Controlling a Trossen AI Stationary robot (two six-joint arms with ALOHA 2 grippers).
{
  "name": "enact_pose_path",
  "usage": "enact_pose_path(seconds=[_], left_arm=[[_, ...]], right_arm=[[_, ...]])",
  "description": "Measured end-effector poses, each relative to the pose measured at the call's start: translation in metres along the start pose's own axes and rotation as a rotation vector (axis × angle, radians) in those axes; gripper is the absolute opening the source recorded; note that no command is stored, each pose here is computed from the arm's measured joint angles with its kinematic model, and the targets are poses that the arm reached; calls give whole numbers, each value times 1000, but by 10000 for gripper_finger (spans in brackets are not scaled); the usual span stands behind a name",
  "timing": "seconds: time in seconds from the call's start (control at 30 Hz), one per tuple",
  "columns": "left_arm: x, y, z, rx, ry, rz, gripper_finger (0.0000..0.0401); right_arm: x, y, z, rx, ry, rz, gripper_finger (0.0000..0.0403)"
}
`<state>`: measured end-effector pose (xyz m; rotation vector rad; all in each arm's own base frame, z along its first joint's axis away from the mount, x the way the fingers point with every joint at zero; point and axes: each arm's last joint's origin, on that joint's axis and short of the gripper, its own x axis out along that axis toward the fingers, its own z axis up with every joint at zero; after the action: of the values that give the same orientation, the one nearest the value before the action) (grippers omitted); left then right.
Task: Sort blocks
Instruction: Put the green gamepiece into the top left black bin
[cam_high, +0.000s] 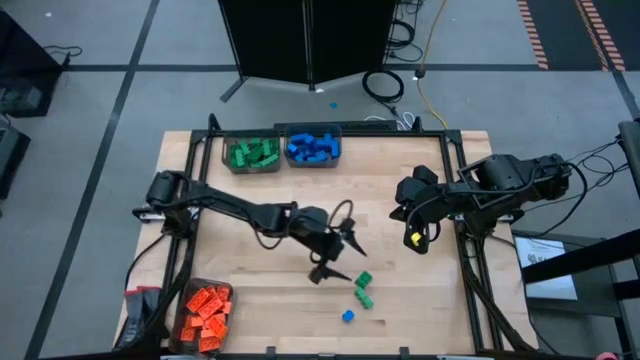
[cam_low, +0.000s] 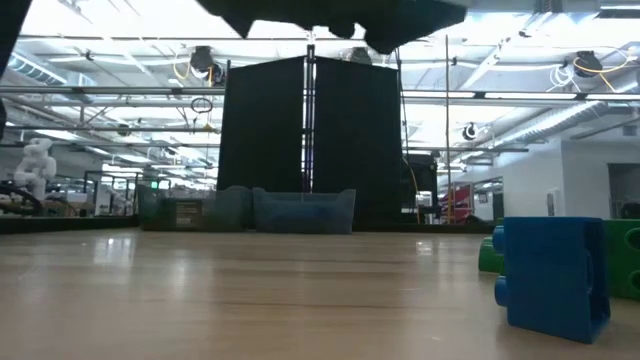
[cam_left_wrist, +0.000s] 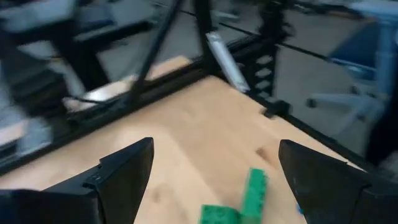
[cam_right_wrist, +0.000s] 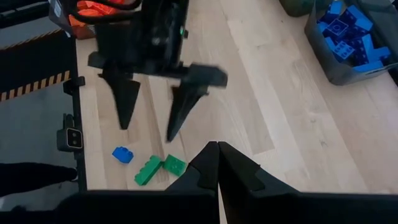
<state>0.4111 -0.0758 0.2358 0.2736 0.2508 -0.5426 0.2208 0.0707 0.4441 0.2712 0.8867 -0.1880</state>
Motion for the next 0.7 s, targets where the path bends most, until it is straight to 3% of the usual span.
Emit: enact_pose_path(seconds=[0.2,0.37,0.7], left_arm=[[26,7,2,43,-4,-150,345],[50,13,-2,89,-27,-175,345],[88,6,-31,66,42,-232,345]], right_arm=[[0,0,-1,-10,5,-1,0],[0,-1,-1,-21,15,-6,0],[0,-1,-3,-52,40,12,0]])
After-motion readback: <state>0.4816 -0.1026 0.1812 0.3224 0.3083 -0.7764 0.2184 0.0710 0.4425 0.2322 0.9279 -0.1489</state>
